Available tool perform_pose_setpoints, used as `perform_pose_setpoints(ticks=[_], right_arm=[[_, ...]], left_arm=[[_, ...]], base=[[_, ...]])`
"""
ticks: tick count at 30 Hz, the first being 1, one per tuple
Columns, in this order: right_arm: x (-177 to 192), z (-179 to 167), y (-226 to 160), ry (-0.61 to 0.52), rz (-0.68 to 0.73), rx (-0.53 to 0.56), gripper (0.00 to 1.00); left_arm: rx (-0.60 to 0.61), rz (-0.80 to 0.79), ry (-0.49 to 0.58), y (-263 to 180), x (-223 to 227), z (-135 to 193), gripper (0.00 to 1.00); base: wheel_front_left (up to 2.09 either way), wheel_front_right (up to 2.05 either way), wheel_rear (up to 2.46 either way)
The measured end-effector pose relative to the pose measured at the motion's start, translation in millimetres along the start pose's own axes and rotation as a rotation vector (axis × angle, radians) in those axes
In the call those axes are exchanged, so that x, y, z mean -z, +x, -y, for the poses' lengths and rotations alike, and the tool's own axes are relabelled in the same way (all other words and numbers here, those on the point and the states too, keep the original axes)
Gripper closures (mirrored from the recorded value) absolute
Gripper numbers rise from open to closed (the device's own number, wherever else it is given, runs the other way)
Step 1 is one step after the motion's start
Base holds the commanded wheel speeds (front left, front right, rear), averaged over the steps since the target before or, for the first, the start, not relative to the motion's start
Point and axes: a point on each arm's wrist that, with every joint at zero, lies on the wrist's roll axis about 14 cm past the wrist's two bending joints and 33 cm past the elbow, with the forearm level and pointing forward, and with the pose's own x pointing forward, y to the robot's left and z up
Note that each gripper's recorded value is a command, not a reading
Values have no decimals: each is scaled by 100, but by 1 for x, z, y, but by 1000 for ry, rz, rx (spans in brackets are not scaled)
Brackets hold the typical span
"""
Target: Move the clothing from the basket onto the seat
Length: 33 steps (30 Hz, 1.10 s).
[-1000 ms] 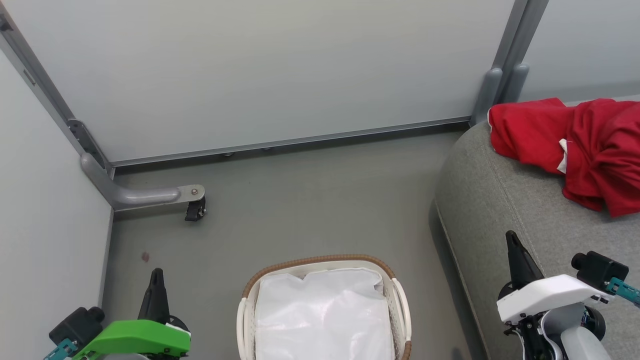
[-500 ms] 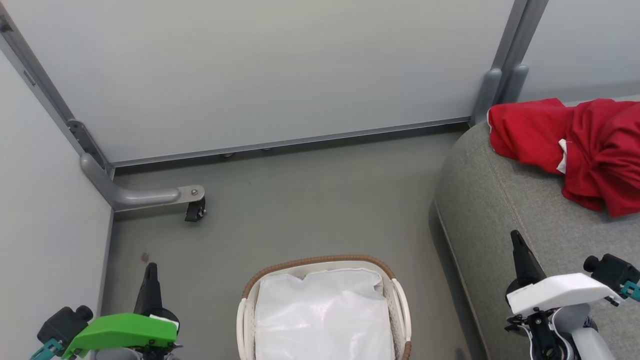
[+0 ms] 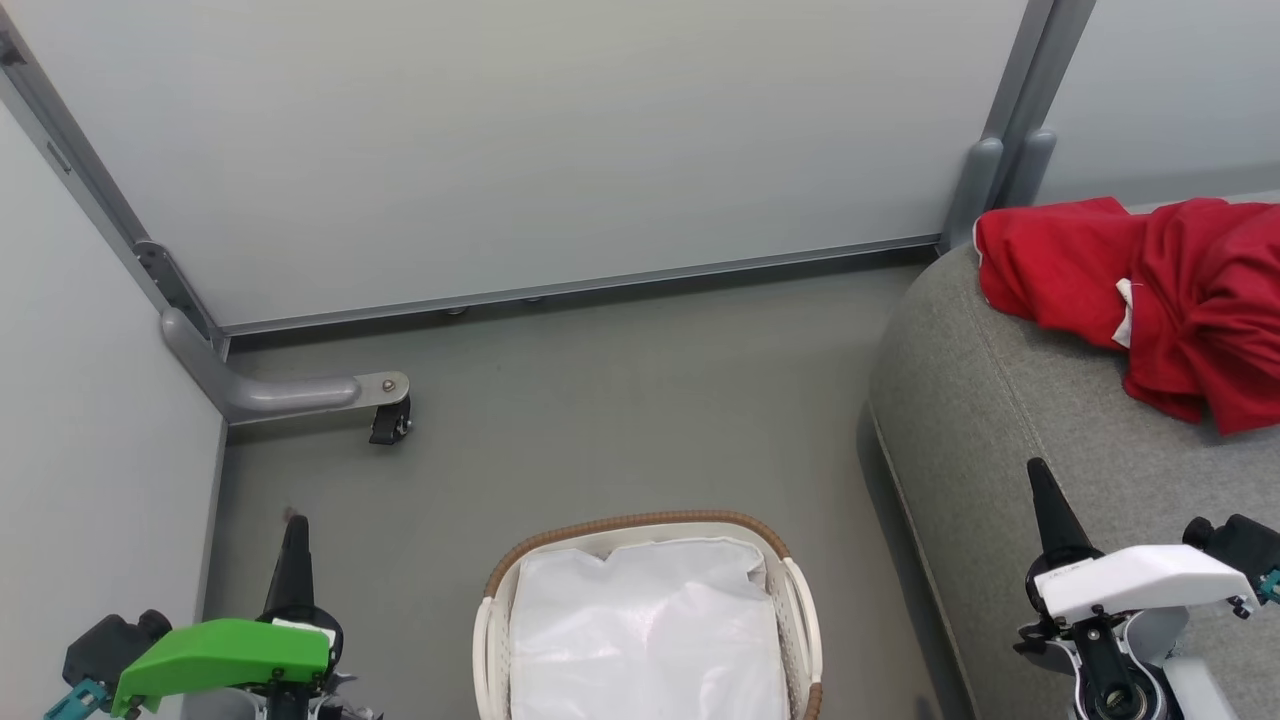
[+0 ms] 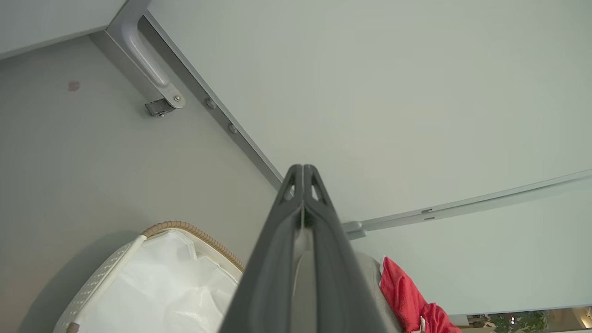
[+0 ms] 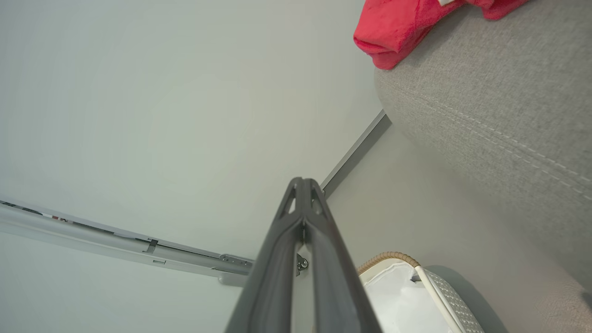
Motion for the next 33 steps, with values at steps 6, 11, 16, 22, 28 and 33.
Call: perform_pose_setpoints(ticks=[6,11,16,22,28,33], right_arm=[[-2,-1,0,69,0,-2,100],[-3,-1,0,121,0,-5,100],[-5,-2,0,173,1,-9,100],[-6,-3,0,230,-1,-13,100],[-8,-4,0,285,1,-19,100],[-9,-5,0,332,1,-24,100]], left_arm=[[6,3,-57,1,-3,2,100],[18,5,-100,3,-6,6,100],[25,5,-142,4,-7,8,100],[33,4,-187,4,-9,10,100],[46,6,-233,5,-12,13,100],[55,7,-272,6,-14,16,100]], base=[[0,0,0],[0,0,0],[0,0,0],[0,0,0],[0,0,0],[0,0,0]])
